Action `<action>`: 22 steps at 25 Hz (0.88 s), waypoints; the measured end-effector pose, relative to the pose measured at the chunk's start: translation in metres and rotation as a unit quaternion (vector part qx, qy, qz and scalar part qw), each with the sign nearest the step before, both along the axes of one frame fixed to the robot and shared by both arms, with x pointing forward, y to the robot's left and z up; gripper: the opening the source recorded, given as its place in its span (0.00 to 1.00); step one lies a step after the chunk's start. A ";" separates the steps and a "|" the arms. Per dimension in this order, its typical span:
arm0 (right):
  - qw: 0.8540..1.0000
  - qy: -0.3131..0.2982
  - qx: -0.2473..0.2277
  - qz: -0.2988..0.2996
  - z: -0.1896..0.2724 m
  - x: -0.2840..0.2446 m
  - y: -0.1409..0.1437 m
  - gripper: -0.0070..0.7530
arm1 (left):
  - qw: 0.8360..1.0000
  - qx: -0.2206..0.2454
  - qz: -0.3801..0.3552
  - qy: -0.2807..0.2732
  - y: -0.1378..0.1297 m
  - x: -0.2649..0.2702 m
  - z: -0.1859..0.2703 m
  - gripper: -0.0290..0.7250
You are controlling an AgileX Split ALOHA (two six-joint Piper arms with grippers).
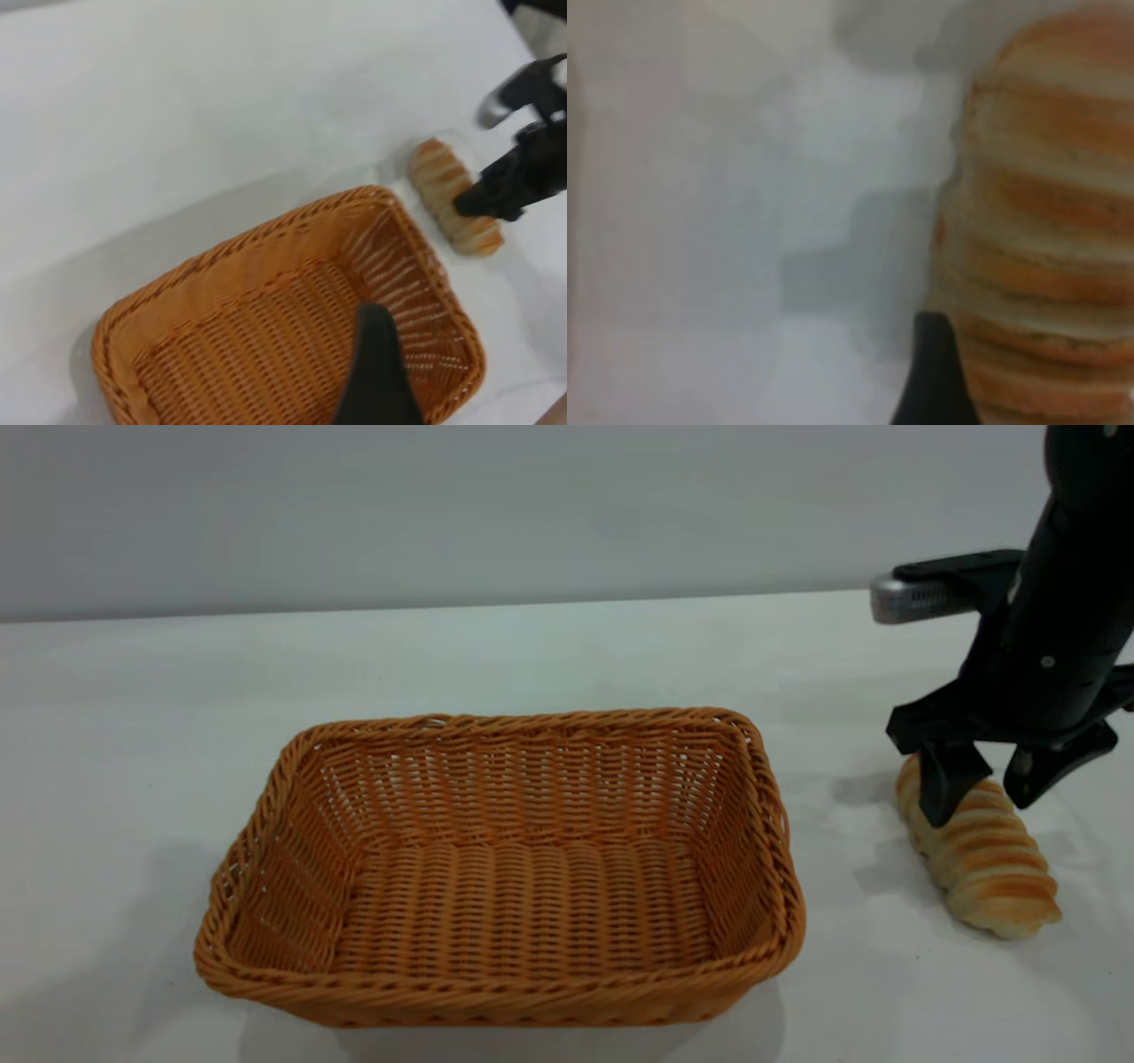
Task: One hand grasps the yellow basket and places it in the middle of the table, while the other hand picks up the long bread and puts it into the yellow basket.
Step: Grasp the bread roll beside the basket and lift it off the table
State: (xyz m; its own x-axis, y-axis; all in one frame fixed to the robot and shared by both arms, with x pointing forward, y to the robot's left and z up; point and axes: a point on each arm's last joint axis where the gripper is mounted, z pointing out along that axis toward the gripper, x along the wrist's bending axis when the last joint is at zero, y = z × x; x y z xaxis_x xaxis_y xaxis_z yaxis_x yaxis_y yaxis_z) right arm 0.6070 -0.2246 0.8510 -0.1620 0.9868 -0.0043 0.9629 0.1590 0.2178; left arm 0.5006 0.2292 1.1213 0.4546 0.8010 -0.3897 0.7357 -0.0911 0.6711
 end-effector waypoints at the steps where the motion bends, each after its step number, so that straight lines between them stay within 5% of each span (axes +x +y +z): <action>1: 1.000 0.005 -0.001 0.000 -0.003 0.001 0.000 0.81 | 1.000 0.000 -0.003 -0.005 0.000 -0.004 0.004 0.83; 13: 0.999 0.035 -0.012 0.006 -0.032 0.004 0.000 0.76 | 0.997 -0.025 -0.023 -0.065 -0.001 -0.042 0.039 0.83; 16: 0.999 0.035 -0.012 0.006 -0.033 0.004 0.000 0.61 | 0.997 -0.025 -0.024 -0.067 -0.001 -0.043 0.040 0.83; 20: 0.999 0.039 -0.022 0.017 -0.034 0.004 -0.002 0.19 | 0.997 -0.024 -0.024 -0.067 -0.001 -0.043 0.040 0.83; 22: 0.999 0.040 -0.028 0.024 -0.033 0.004 -0.002 0.10 | 0.997 -0.024 -0.024 -0.067 -0.001 -0.043 0.040 0.83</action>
